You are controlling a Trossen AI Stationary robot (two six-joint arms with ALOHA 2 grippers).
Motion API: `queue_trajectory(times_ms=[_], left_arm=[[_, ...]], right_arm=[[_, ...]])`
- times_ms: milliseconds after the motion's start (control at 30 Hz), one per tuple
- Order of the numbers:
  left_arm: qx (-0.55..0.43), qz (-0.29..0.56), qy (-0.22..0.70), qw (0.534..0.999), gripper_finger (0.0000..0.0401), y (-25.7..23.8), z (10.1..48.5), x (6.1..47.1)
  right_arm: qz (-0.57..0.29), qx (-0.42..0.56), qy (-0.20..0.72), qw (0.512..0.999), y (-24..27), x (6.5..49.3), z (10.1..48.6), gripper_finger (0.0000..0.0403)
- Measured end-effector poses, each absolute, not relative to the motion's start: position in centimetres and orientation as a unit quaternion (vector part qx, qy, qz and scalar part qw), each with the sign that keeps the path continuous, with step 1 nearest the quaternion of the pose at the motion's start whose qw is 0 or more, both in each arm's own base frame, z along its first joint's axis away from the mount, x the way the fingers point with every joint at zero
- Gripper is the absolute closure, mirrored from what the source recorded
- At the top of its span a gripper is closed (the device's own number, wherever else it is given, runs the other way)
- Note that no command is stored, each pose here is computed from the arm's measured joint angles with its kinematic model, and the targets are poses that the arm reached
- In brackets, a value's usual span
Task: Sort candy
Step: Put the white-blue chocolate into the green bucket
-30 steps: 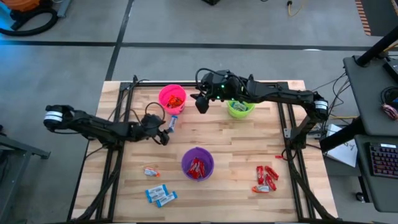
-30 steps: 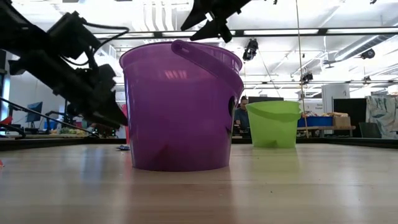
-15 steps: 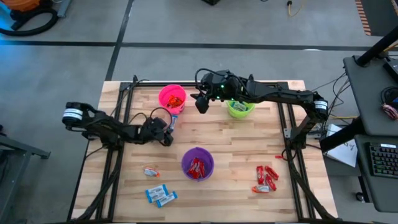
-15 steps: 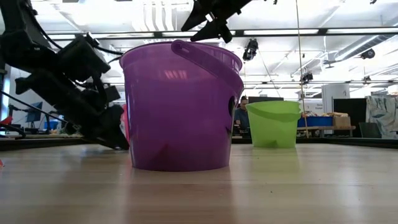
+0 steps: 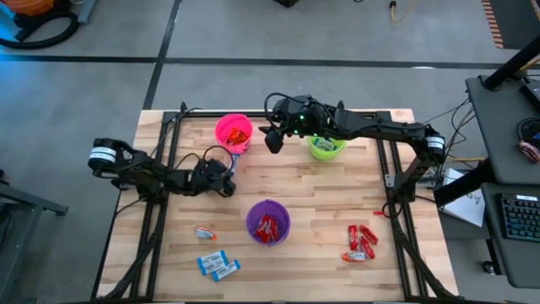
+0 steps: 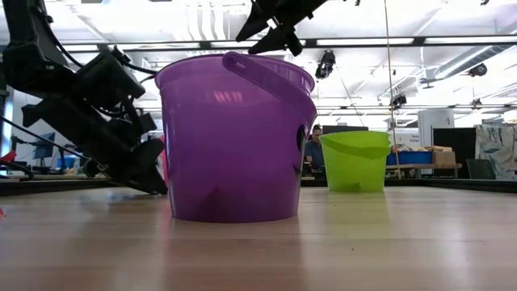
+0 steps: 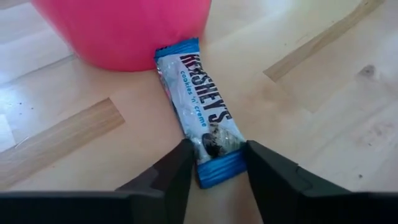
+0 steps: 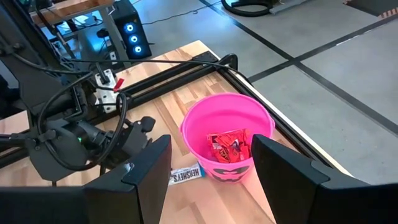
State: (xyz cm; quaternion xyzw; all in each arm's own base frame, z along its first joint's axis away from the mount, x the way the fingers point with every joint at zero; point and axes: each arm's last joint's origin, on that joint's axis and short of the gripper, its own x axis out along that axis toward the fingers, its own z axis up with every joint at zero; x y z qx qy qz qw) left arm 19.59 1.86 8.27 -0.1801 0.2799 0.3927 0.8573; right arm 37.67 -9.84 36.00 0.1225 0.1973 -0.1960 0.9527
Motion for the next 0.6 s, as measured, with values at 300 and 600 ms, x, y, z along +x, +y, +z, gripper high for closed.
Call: queue_trajectory(times_ms=[300,600], left_arm=[[-0.189,0.386,0.283,0.858,0.0393,1.8,8.2,19.6],[-0.206,0.319,0.285,0.880,0.0400,1.3,9.6,19.6]], right_arm=[[-0.196,0.122,0.198,0.953,-9.8,37.7,36.0,0.0188],[-0.195,0.119,0.198,0.953,-9.8,37.7,36.0,0.0188]])
